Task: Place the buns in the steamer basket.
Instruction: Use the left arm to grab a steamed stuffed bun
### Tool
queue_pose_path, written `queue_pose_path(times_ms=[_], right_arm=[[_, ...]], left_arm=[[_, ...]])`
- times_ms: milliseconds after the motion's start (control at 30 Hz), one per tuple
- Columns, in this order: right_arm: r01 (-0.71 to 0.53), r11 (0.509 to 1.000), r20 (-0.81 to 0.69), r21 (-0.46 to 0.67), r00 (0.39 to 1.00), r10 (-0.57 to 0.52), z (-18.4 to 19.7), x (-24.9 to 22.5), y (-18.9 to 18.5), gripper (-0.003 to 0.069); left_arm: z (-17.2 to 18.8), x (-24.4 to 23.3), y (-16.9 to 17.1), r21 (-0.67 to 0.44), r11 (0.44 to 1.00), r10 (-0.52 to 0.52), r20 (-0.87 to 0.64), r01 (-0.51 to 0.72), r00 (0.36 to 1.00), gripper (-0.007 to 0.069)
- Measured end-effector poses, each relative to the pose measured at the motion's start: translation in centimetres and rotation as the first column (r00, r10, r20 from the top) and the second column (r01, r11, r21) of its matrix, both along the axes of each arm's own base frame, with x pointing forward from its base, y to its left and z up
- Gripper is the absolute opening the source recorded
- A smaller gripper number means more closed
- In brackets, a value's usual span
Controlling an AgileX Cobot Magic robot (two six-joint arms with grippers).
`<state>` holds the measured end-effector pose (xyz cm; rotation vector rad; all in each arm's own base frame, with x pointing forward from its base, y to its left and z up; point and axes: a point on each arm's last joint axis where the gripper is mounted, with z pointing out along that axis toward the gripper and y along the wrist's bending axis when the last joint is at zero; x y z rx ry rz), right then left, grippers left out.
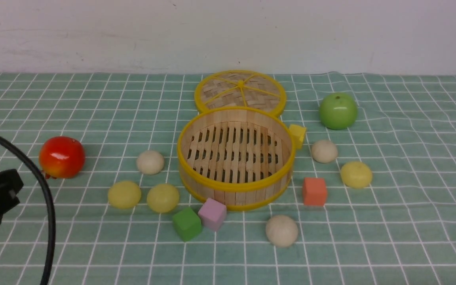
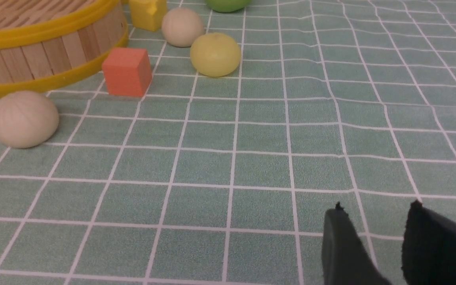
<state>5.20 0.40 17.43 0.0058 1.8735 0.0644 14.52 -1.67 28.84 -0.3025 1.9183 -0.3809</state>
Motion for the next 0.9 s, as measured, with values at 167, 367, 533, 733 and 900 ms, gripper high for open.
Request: queue_pose_path(times_ms=[167, 367, 533, 733, 900], right_arm=[[0.0, 1.0, 0.0, 0.0, 1.0, 0.0, 0.0, 0.0, 0.0, 0.0238], [0.0, 1.0, 0.0, 0.0, 1.0, 0.0, 0.0, 0.0, 0.0, 0.0238], [0.0, 1.0, 0.0, 0.0, 1.0, 0.0, 0.0, 0.0, 0.0, 0.0238], [0.0, 1.0, 0.0, 0.0, 1.0, 0.0, 0.0, 0.0, 0.0, 0.0238], [0.0, 1.0, 0.0, 0.0, 1.0, 0.0, 0.0, 0.0, 0.0, 0.0238]], left_arm=[[-1.2, 1.4, -0.6, -0.076, 0.997, -0.015, -0.191, 0.0, 0.982, 0.0238], [0.5, 4.7, -1.4, -0.056, 0.996, -0.083, -0.397, 0.065, 0.914, 0.0238], [1.4, 7.9, -2.1, -0.012, 0.984, -0.156, -0.537, 0.177, 0.829, 0.0238], [0.0, 11.4, -4.5, 0.007, 0.935, -0.269, -0.639, 0.355, 0.721, 0.0238], [-1.9, 15.2, -6.1, 0.09, 0.923, -0.209, -0.701, 0.375, 0.682, 0.0238]])
